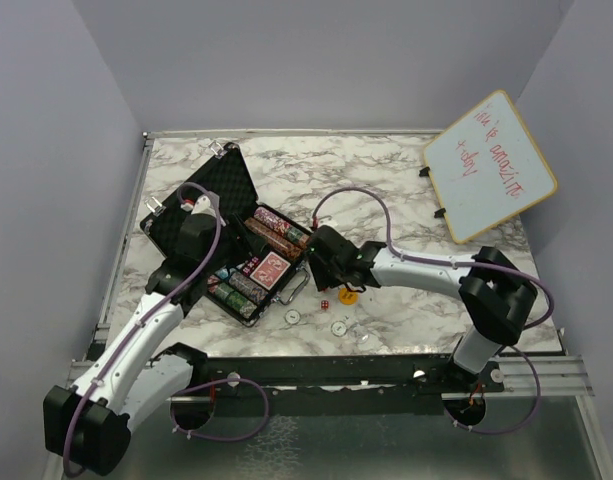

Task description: Pack up texas hold em set

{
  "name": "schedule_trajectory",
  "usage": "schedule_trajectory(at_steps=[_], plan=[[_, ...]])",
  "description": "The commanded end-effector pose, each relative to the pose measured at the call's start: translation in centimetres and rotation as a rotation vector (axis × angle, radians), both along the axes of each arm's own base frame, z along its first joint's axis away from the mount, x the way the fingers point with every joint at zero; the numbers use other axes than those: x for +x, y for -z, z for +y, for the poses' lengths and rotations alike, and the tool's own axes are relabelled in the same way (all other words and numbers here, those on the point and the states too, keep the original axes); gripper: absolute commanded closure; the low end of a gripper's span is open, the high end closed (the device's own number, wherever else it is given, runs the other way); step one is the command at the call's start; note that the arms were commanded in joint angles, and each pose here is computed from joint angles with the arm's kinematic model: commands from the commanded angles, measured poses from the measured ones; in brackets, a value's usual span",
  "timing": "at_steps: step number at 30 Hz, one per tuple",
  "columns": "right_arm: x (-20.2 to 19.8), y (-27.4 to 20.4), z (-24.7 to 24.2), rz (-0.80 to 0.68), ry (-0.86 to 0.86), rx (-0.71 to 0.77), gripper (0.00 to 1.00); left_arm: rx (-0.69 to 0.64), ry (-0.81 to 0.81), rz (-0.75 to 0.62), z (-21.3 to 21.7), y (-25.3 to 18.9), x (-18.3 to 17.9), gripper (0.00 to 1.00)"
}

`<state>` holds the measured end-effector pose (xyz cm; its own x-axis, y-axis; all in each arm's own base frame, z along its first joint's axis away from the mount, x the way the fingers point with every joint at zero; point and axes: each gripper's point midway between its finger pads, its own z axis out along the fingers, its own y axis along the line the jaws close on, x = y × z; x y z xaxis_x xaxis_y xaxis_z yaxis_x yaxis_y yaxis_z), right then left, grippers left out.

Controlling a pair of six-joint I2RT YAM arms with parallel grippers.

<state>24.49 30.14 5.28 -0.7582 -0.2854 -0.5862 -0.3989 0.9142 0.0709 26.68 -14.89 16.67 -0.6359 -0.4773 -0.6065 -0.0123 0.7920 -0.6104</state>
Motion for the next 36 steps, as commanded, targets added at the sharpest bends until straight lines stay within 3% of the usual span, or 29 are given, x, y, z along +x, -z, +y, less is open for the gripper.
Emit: schedule_trajectory(at_steps=[1,9,14,21,36], plan=[[-1.3,0.5,0.9,-0.044,-0.214,-0.075,0.46,0.03,-0.018,-0.076,0.9,-2.5,-0.2,0.41],[-1.2,1.2,1.2,-0.071,-0.487,-0.194,0.53,0.058,0.019,-0.08,0.9,-2.6,-0.5,0.4],[-1.6,1.9,1.2,-0.038,-0.565,-0.228,0.55,0.07,0.032,-0.061,0.8,-1.9,-0.7,0.4],[-2.2,2.6,1.9,-0.008,-0.614,-0.214,0.58,0.075,0.031,-0.052,0.9,-1.4,-0.9,0.4],[-1.7,2.4,1.9,0.017,-0.593,-0.24,0.78,0.096,0.021,-0.048,1.3,-1.3,-0.8,0.4]])
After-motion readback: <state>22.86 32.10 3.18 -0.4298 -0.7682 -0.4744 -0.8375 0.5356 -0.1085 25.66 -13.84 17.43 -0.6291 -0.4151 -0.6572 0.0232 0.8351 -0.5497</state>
